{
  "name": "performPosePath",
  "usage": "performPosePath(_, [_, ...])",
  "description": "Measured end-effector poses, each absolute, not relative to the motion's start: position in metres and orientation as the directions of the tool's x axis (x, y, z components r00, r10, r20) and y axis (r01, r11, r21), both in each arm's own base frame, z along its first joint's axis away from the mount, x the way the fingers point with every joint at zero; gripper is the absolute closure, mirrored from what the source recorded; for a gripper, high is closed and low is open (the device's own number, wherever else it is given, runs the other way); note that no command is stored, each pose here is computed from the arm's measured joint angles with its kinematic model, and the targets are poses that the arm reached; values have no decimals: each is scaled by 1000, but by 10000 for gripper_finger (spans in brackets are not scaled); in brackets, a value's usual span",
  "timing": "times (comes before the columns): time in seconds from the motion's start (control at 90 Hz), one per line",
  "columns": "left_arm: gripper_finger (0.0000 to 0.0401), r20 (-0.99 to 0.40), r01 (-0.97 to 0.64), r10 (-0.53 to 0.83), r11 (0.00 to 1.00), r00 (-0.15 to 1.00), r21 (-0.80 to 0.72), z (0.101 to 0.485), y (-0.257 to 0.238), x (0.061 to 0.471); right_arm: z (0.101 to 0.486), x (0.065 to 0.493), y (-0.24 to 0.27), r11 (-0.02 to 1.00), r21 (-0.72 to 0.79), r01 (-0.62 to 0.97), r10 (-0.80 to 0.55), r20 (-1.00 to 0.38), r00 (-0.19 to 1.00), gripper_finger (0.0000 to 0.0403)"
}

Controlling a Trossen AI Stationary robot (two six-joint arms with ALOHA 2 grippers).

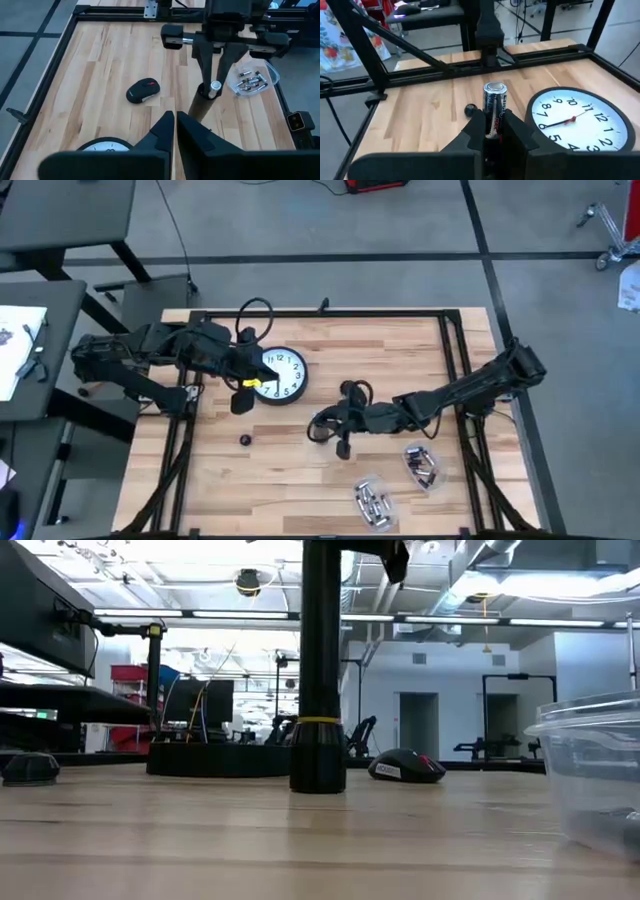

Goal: Insert battery
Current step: Insert the silver battery into the black flashlight battery compartment

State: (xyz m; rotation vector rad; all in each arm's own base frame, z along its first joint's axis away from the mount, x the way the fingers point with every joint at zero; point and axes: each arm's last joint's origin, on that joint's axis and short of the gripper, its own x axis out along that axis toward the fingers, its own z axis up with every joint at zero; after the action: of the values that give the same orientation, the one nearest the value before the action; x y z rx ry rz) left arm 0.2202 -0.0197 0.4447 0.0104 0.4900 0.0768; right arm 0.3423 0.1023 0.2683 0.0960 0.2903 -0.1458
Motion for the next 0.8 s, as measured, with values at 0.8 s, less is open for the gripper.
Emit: performPosePath(0.8, [401, -472, -72, 77, 997, 878, 29, 444, -20, 220, 264, 342, 98, 991, 17, 136, -123, -332, 935, 300])
